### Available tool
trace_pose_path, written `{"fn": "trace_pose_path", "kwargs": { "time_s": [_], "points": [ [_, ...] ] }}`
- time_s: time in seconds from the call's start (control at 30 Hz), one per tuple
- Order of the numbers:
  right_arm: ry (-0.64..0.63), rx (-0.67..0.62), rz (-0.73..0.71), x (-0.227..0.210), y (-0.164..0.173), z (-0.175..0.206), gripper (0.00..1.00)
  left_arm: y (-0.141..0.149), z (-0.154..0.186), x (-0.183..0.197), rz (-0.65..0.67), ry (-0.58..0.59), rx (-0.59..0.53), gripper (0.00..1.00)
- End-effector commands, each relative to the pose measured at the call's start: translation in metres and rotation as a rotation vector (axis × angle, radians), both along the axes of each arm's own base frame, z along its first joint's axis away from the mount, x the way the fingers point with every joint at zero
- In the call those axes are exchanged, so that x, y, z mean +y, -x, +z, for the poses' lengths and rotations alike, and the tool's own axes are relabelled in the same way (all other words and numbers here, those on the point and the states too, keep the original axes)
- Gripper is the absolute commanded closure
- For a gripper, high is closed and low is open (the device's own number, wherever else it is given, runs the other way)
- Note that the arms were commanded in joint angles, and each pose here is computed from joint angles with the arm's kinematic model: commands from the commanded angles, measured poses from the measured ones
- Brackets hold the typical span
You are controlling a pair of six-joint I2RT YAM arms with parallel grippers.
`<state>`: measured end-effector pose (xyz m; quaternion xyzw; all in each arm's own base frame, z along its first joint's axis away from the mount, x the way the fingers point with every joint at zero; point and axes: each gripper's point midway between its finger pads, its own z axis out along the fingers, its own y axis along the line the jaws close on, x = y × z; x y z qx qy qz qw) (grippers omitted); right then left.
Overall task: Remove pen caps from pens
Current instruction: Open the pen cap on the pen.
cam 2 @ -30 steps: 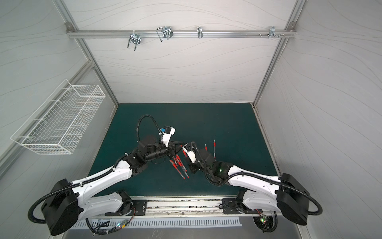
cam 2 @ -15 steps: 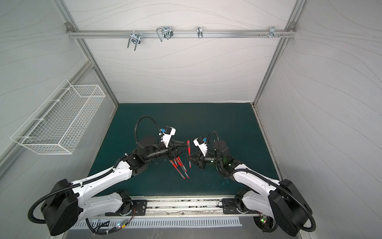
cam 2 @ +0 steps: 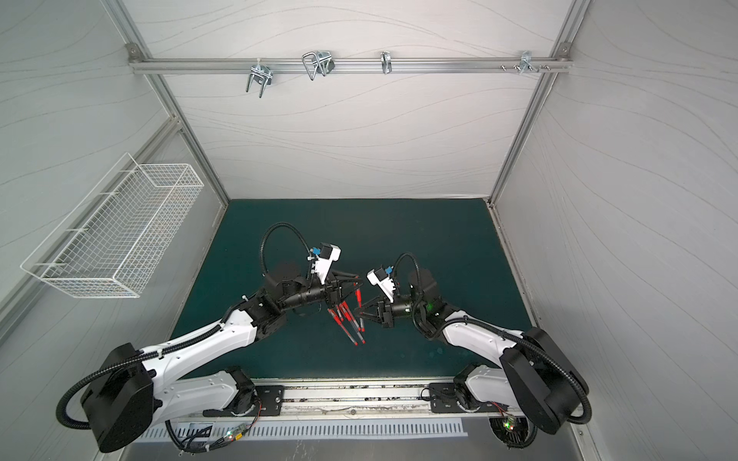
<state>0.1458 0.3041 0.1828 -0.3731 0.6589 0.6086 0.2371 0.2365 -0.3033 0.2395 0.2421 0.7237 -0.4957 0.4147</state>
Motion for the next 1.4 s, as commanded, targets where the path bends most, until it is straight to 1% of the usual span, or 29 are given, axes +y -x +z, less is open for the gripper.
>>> {"fn": "trace_pose_path", "kwargs": {
  "time_s": [0.0, 0.07, 0.2, 0.23, 0.27, 0.3, 0.37, 0.5, 0.67, 0.8, 1.03, 1.17, 1.23, 1.37],
  "points": [
    [-0.042, -0.032, 0.038, 0.003, 0.002, 0.013, 1.0, 0.0, 0.015, -0.002, -0.014, 0.043, -0.046, 0.75],
    [-0.041, -0.035, 0.035, 0.003, 0.002, 0.014, 1.0, 0.0, 0.016, -0.001, -0.013, 0.045, -0.046, 0.8],
    [-0.036, -0.04, 0.021, 0.003, 0.0, 0.013, 1.0, 0.0, 0.015, -0.002, -0.017, 0.045, -0.044, 0.98],
    [-0.032, -0.044, 0.01, 0.002, -0.001, 0.013, 0.93, 0.0, 0.015, -0.002, -0.016, 0.043, -0.045, 1.0],
    [-0.028, -0.056, -0.014, 0.001, -0.004, 0.013, 0.78, 0.0, 0.015, -0.002, -0.013, 0.043, -0.045, 1.0],
    [-0.025, -0.071, -0.044, 0.0, -0.007, 0.014, 0.68, -0.001, 0.014, -0.001, -0.006, 0.041, -0.044, 1.0],
    [-0.028, -0.112, -0.11, -0.005, -0.012, 0.017, 0.6, -0.004, 0.012, 0.001, 0.013, 0.032, -0.044, 1.0],
    [-0.017, -0.209, -0.254, -0.018, -0.021, 0.023, 0.56, -0.005, 0.012, 0.002, 0.026, 0.032, -0.053, 1.0],
    [-0.039, -0.247, -0.297, -0.021, -0.022, 0.029, 0.58, -0.004, 0.011, -0.001, 0.009, 0.045, -0.047, 1.0],
    [-0.012, -0.236, -0.258, -0.012, -0.019, 0.021, 0.61, -0.003, 0.011, -0.001, 0.005, 0.049, -0.048, 1.0],
    [0.023, -0.23, -0.168, 0.008, -0.007, 0.009, 0.62, -0.003, 0.012, -0.001, 0.002, 0.052, -0.049, 1.0],
    [0.026, -0.219, -0.156, 0.012, -0.007, 0.006, 0.68, -0.003, 0.011, -0.003, -0.004, 0.053, -0.043, 1.0],
    [0.022, -0.22, -0.159, 0.012, -0.008, 0.005, 0.69, -0.003, 0.011, -0.002, -0.004, 0.053, -0.041, 1.0],
    [0.013, -0.226, -0.198, 0.011, -0.013, 0.006, 0.67, -0.003, 0.011, -0.002, -0.004, 0.054, -0.041, 1.0]
  ]
}}
